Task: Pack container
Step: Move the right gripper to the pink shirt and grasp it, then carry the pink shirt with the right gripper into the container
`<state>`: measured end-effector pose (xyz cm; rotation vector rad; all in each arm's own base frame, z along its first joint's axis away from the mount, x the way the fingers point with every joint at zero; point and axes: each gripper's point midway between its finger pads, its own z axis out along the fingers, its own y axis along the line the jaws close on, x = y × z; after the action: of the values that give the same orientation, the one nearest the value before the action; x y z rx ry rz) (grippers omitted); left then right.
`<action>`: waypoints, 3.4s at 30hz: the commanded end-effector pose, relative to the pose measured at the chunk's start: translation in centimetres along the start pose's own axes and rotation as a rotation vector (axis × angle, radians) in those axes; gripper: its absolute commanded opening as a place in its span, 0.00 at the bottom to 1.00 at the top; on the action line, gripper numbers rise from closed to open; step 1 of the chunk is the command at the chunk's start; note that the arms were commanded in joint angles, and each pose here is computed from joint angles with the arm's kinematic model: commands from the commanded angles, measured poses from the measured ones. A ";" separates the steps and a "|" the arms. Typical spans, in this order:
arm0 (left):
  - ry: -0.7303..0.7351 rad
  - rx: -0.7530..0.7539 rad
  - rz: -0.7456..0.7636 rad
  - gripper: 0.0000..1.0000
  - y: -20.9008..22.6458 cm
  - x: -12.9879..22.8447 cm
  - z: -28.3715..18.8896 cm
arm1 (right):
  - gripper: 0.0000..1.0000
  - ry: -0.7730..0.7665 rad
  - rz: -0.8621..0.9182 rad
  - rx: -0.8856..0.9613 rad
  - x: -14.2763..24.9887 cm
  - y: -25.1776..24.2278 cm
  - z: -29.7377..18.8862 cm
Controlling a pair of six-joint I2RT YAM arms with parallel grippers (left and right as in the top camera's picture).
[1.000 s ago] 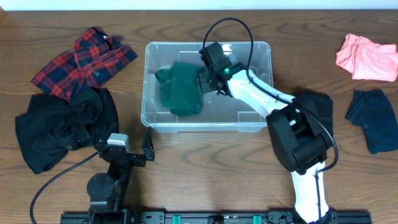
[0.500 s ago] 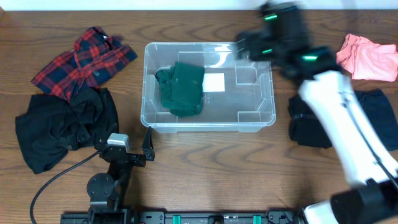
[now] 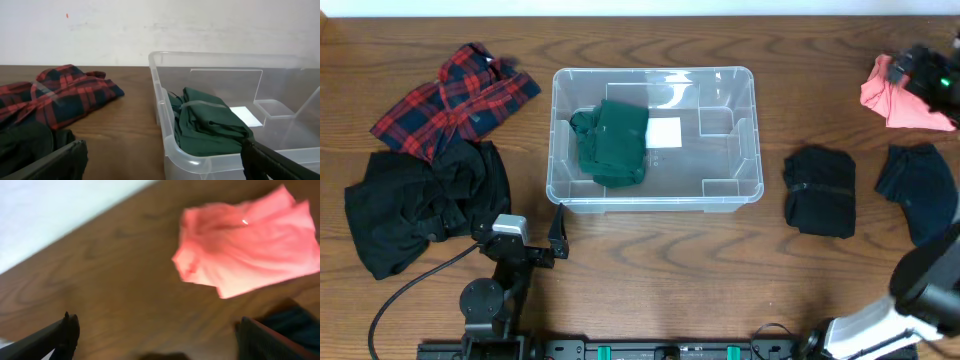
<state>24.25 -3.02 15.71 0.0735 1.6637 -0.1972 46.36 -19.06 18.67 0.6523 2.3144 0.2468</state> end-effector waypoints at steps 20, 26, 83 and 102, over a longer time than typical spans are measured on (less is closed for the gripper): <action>0.052 0.005 -0.010 0.98 0.0 1.7 0.1 | 0.94 0.025 0.303 0.099 2.8 -17.6 7.1; 0.052 0.005 -0.010 0.98 0.0 1.7 0.1 | 0.91 0.010 0.358 0.148 3.1 -18.4 8.7; 0.052 0.005 -0.010 0.98 0.0 1.7 0.1 | 0.01 -0.159 0.095 -0.427 -5.2 5.8 -3.2; 0.052 0.005 -0.010 0.98 0.0 1.7 0.1 | 0.01 -0.087 -0.315 -0.910 4.9 31.2 -20.0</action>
<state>24.25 -3.03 15.71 0.0738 1.6637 -0.1975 43.57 7.35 39.49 -0.0477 1.9278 0.9565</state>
